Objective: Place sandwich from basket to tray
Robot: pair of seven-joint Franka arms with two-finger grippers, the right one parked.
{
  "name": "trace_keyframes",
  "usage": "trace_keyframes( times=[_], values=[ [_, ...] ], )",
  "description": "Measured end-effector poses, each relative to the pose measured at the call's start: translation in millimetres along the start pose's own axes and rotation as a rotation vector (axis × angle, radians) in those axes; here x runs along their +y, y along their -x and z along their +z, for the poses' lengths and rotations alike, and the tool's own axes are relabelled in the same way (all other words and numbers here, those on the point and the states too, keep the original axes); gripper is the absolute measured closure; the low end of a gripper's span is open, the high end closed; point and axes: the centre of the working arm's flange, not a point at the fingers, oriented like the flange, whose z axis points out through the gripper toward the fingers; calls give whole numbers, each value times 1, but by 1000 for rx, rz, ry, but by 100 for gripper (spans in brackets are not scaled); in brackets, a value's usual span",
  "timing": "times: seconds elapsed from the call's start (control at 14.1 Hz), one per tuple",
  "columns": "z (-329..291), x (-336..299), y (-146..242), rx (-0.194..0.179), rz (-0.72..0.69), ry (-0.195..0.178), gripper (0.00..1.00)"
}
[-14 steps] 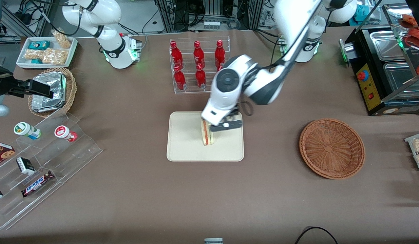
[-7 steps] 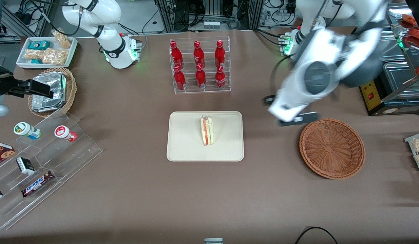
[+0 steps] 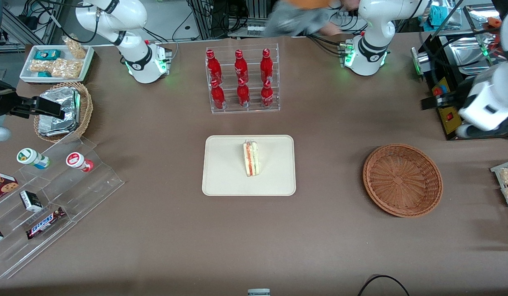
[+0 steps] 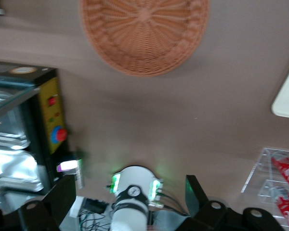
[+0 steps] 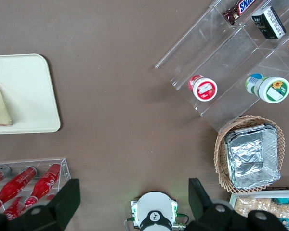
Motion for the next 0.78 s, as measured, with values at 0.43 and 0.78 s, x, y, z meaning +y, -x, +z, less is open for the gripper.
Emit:
trace_keyframes(
  times=[0.43,0.78],
  values=[
    [-29,17,11,65,32,30,0],
    [-20,-3,1,39,-3,58,0]
  ],
)
